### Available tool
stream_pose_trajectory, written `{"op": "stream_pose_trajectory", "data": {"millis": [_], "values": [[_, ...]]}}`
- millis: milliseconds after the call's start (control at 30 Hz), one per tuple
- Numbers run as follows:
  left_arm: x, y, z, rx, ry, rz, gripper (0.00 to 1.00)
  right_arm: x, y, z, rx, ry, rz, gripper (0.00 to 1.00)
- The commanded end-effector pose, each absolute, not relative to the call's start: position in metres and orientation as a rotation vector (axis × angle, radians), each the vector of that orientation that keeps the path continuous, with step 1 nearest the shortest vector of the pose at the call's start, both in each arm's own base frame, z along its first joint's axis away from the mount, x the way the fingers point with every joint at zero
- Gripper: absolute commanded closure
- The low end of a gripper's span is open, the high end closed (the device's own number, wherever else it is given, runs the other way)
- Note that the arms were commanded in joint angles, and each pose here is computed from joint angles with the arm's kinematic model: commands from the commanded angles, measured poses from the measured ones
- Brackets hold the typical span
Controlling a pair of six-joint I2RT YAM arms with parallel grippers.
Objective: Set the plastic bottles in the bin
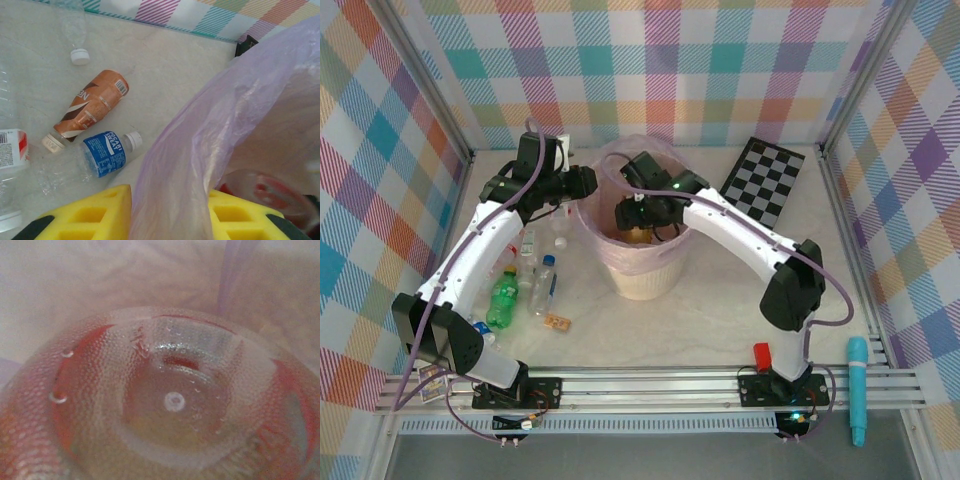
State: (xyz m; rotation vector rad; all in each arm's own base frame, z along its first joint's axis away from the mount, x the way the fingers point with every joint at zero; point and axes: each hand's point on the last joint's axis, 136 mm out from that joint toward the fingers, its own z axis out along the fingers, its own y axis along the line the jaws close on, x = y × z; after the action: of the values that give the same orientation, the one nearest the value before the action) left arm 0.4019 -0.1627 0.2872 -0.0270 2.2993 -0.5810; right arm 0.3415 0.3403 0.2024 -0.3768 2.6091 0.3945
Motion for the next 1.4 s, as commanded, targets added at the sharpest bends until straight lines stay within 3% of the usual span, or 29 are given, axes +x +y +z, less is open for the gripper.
{"op": "stream_pose_trajectory", "data": {"millis": [0, 233, 467, 667, 867, 1100, 1367], "values": [[0.402, -0.161, 0.265, -0.052, 2.372, -0.555, 0.66, 0.337, 0.344, 0.187, -0.389, 2.628, 0.389, 0.32], [0.401, -0.160, 0.264, -0.046, 2.378, -0.544, 0.68, 0.335, 0.346, 0.195, -0.391, 2.579, 0.452, 0.00], [0.400, -0.162, 0.264, -0.031, 2.382, -0.556, 0.68, 0.335, 0.347, 0.245, -0.443, 2.491, 0.487, 0.01], [0.400, -0.164, 0.268, 0.014, 2.386, -0.551, 0.68, 0.322, 0.342, 0.324, -0.508, 2.346, 0.589, 0.01], [0.398, -0.168, 0.275, 0.044, 2.377, -0.561, 0.70, 0.323, 0.271, 0.390, -0.347, 2.279, 0.515, 0.01], [0.396, -0.191, 0.273, 0.088, 2.370, -0.604, 0.72, 0.334, 0.168, 0.375, 0.127, 2.391, 0.777, 0.01], [0.393, -0.242, 0.269, 0.204, 2.363, -0.678, 0.75, 0.332, 0.118, 0.360, 0.325, 2.384, 0.931, 0.01]]}}
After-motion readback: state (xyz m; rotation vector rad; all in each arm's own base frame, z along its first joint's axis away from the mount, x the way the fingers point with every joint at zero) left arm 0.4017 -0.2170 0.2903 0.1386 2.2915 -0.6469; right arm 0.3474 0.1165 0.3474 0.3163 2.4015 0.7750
